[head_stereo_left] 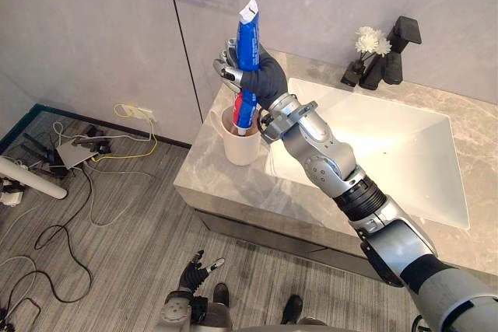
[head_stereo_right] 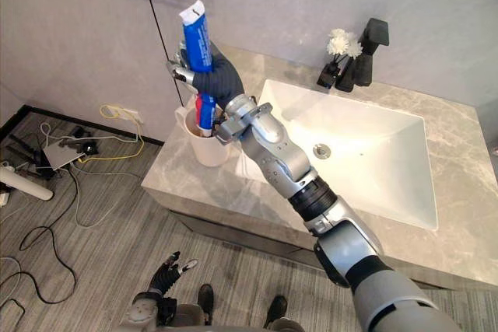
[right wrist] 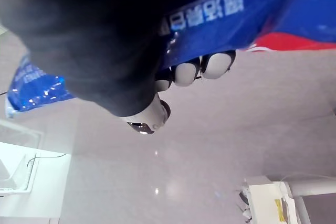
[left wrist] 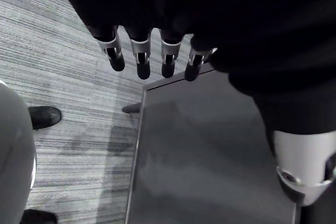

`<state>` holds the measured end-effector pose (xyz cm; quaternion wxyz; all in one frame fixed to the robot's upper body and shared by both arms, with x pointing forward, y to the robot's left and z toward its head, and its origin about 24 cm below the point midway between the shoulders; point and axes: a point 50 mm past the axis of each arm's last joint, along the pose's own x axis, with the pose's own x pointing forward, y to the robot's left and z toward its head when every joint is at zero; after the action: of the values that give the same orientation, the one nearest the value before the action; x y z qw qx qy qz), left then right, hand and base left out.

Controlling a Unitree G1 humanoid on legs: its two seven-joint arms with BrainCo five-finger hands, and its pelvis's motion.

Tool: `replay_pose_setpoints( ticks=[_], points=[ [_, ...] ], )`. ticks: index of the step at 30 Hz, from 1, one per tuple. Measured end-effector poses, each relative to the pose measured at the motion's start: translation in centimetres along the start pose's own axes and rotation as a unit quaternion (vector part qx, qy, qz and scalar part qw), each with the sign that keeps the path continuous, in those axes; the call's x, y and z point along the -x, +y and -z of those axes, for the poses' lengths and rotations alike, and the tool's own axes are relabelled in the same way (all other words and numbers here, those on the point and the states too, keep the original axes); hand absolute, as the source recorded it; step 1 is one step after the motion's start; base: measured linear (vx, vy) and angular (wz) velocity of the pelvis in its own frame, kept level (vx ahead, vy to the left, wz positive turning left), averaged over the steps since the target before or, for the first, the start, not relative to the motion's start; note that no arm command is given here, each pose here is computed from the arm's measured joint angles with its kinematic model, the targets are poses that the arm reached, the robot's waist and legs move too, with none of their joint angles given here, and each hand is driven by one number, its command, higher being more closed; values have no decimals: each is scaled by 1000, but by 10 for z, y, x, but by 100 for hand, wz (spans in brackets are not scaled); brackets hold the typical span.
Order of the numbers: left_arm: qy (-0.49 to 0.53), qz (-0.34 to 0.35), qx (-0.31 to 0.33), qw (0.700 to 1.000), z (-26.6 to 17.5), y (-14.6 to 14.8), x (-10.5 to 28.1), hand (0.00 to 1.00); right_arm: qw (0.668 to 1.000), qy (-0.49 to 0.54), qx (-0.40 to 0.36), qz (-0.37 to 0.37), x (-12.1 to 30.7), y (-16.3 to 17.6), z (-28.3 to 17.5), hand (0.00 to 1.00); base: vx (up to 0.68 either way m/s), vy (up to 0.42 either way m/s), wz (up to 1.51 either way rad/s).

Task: Organize washtable

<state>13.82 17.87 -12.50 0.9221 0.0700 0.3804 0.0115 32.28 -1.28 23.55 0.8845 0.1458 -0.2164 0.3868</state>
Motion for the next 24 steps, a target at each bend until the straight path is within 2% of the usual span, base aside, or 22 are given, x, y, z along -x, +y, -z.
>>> replay_pose_setpoints(
  ticks=[24],
  points=[
    [2,-1,3,1000,0,0,0,0,1000,19,-1,1,5,3,13,0,0,0,0]
  ],
)
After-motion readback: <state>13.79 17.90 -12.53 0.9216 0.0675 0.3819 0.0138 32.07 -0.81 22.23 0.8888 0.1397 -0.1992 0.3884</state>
